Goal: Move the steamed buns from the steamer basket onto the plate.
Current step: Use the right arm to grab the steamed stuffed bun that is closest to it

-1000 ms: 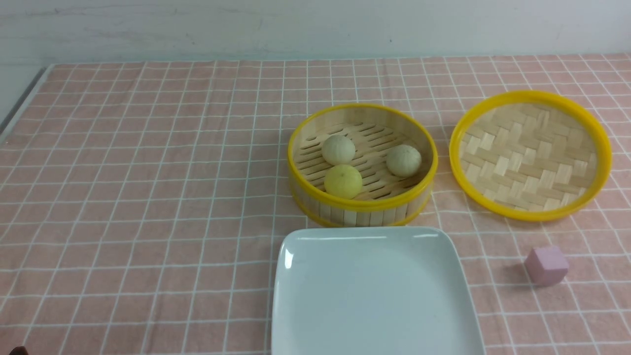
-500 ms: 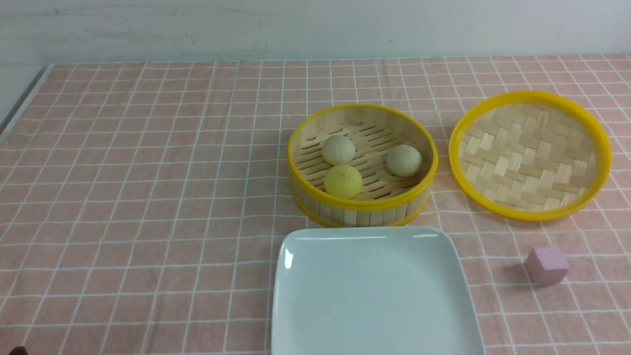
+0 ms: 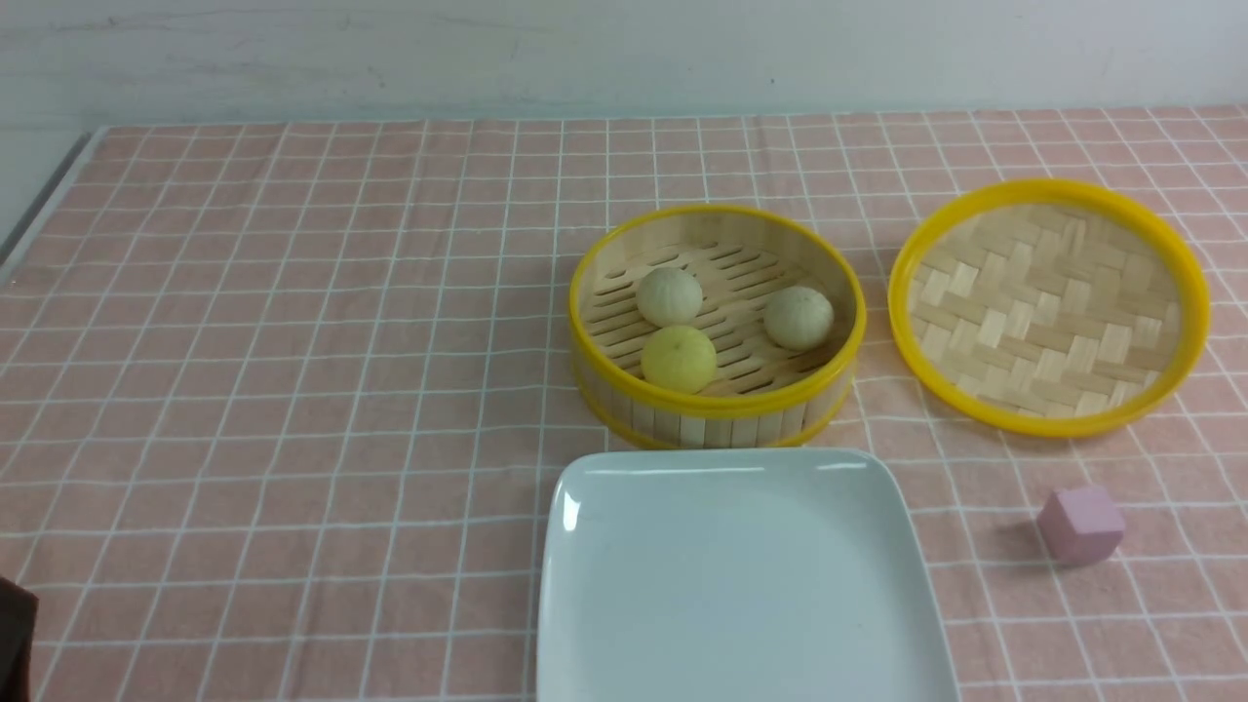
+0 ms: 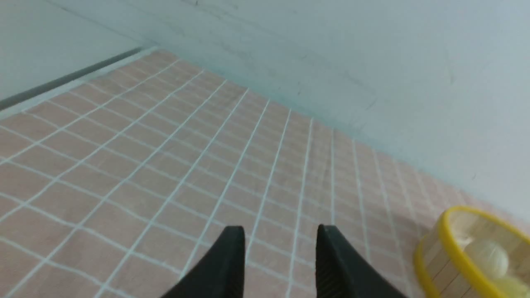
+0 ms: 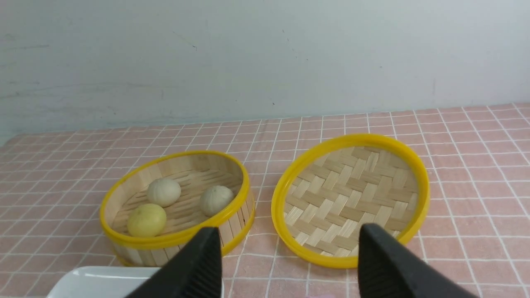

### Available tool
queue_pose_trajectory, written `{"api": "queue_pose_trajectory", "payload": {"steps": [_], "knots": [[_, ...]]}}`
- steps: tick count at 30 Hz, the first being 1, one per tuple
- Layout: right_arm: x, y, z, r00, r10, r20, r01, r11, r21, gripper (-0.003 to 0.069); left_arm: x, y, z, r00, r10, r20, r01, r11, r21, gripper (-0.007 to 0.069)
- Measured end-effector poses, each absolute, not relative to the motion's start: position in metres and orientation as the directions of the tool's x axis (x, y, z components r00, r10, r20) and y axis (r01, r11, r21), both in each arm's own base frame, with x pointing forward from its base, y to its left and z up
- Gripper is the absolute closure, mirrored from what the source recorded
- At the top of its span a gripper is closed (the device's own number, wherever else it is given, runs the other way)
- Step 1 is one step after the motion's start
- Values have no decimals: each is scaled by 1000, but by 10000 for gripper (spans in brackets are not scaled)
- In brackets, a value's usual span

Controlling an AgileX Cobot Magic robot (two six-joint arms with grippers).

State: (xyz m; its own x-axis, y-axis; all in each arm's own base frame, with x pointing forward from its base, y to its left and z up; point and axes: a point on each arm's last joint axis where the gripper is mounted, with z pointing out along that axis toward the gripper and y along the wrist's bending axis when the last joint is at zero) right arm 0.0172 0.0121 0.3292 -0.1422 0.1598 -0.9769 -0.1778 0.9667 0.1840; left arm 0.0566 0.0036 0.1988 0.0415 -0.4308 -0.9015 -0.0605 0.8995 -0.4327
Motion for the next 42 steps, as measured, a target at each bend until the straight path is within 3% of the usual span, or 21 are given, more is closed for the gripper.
{"api": "queue_pose_trajectory", "payload": {"steps": [5, 16, 24, 26, 30, 34, 42], "knots": [[17, 12, 327, -166, 149, -975, -178, 968, 178, 217, 56, 5, 204, 97, -499, -861, -41, 863, -504, 352], [16, 13, 323, -187, 30, -982, -200, 977, 68, 217, 56, 5, 204, 104, -495, -863, -40, 865, -501, 345], [23, 15, 322, -264, -25, -964, -224, 974, 36, 217, 55, 1, 207, 10, -482, -876, -49, 875, -482, 169], [33, 18, 329, -309, -31, -950, -245, 968, 48, 217, 53, -1, 217, -8, -484, -875, -39, 875, -483, 126], [62, 24, 339, -400, -144, -905, -317, 948, -10, 217, 46, -4, 238, -34, -478, -878, -14, 878, -478, 120], [105, 32, 358, -431, -293, -854, -424, 901, -95, 217, 31, -9, 274, -49, -400, -915, 30, 915, -402, 148], [188, 48, 396, -462, -394, -794, -564, 822, -79, 217, 42, -16, 315, -181, -295, -938, 76, 947, -312, 205]]}}
